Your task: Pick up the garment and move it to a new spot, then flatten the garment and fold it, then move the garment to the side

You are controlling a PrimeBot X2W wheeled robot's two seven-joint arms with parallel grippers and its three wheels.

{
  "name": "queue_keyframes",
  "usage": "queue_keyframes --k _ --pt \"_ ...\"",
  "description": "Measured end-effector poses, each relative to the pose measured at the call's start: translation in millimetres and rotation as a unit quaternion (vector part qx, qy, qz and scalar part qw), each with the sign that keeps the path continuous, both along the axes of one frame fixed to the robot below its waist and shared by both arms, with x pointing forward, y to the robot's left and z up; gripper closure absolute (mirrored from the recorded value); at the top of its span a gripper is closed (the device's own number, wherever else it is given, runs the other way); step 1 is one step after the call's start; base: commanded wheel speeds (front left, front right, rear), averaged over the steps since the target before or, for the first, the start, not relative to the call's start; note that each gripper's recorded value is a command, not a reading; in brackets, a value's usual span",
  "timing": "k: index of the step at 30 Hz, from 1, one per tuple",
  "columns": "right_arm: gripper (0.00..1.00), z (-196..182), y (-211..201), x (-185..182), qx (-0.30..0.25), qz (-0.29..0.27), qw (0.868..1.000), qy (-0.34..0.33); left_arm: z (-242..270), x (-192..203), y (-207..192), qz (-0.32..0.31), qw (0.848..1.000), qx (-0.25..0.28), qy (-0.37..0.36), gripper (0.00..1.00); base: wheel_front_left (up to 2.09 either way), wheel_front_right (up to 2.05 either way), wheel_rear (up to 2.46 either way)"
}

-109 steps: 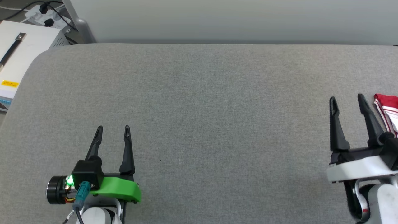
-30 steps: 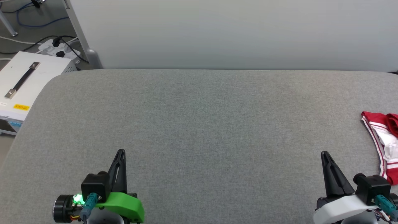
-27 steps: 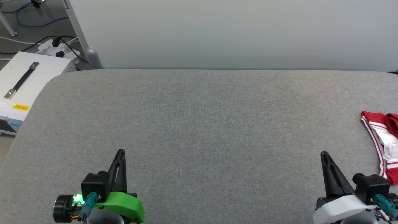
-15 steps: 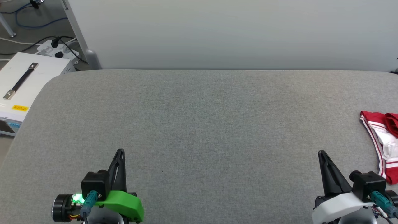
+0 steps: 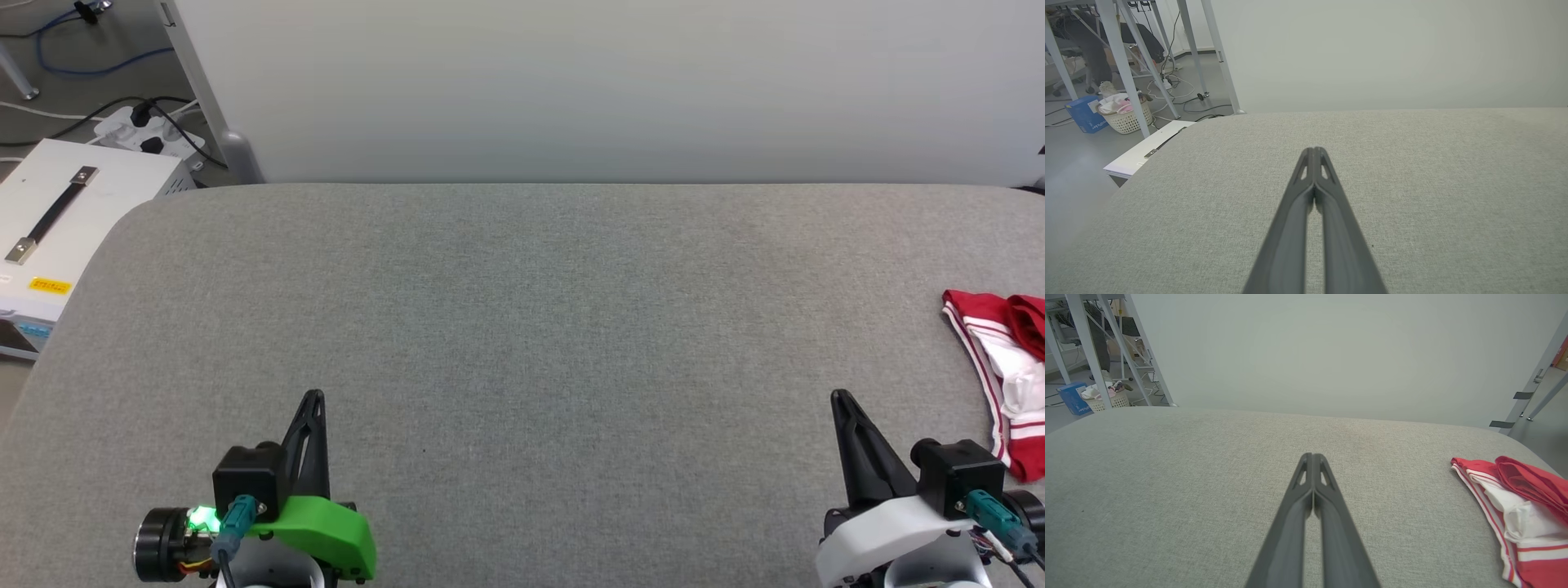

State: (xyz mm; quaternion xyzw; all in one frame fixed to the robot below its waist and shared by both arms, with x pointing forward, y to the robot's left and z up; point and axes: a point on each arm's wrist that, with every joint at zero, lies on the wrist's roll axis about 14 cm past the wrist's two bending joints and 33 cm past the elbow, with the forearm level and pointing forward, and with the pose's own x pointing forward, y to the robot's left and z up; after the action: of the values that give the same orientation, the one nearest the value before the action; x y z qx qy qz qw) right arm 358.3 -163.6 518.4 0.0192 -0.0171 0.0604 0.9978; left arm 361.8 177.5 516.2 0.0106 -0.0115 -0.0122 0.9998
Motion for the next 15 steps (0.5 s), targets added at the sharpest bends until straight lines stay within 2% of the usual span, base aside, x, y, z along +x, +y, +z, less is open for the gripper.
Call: queue_keyframes --k 15 --pt "1.00 0.3 1.1 2.9 -0.012 0.002 1.000 0.009 0.5 1.6 0.5 0.003 1.000 0.003 0.008 1.00 0.00 0.00 0.00"
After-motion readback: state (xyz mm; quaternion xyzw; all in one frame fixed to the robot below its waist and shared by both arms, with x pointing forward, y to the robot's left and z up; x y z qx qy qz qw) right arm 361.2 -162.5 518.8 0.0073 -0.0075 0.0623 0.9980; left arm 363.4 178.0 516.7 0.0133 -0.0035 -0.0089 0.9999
